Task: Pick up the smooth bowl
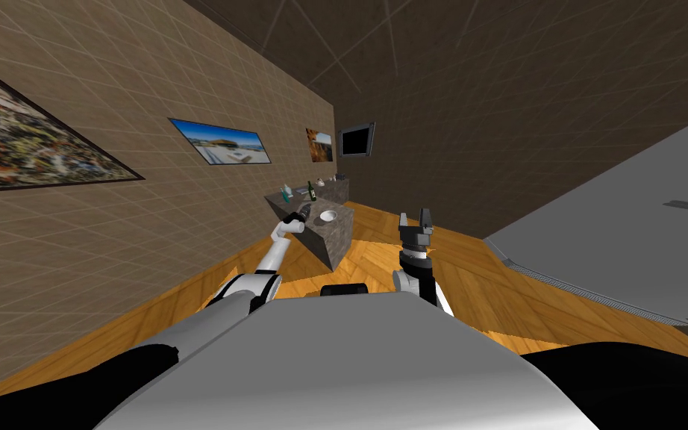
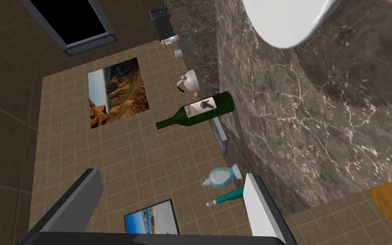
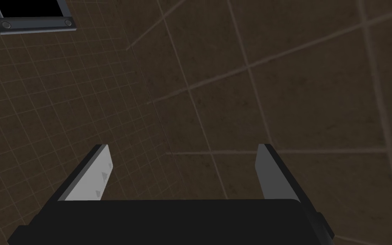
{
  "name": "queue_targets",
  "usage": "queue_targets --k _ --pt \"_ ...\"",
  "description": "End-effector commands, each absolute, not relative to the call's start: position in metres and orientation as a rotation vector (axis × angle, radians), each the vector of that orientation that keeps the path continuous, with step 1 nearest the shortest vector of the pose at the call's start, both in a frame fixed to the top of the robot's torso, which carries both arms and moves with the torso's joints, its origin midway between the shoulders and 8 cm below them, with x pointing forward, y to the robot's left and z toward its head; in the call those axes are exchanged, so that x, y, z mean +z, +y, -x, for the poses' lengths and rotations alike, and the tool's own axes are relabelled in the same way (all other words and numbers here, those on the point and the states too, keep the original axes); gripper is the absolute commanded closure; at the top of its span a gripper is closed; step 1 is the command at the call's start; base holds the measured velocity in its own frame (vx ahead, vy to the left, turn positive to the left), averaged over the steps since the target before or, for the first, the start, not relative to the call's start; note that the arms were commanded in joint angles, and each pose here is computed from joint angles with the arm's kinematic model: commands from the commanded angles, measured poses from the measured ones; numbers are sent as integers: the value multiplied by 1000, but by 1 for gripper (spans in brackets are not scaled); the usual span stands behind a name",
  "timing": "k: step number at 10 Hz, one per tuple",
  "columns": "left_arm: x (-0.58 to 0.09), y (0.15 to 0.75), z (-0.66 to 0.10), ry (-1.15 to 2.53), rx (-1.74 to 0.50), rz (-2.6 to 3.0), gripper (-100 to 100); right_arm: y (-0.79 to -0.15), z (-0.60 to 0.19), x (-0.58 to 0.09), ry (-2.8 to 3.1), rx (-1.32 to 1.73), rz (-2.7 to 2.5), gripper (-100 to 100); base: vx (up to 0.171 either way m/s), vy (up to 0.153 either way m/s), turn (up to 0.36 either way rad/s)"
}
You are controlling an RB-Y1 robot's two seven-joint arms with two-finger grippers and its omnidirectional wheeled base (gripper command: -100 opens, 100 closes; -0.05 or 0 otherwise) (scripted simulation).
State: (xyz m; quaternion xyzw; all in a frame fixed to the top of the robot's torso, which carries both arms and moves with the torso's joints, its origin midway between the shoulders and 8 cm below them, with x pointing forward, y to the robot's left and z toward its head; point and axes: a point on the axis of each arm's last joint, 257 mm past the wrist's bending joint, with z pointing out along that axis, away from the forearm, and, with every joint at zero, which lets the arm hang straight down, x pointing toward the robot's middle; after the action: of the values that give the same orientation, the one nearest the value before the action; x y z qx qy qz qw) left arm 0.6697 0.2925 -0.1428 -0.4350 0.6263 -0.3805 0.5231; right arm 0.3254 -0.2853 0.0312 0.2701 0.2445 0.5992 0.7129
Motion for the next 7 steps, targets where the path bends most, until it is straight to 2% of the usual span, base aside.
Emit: queue_targets --k 1,7 --pt "-151 297 -671 1515 -899 1062 -100 -285 -325 31 542 1328 -599 0 -5 10 -2" --pt "-185 298 -689 1634 -850 1223 -100 -285 -325 31 542 1328 -599 0 -8 12 -15"
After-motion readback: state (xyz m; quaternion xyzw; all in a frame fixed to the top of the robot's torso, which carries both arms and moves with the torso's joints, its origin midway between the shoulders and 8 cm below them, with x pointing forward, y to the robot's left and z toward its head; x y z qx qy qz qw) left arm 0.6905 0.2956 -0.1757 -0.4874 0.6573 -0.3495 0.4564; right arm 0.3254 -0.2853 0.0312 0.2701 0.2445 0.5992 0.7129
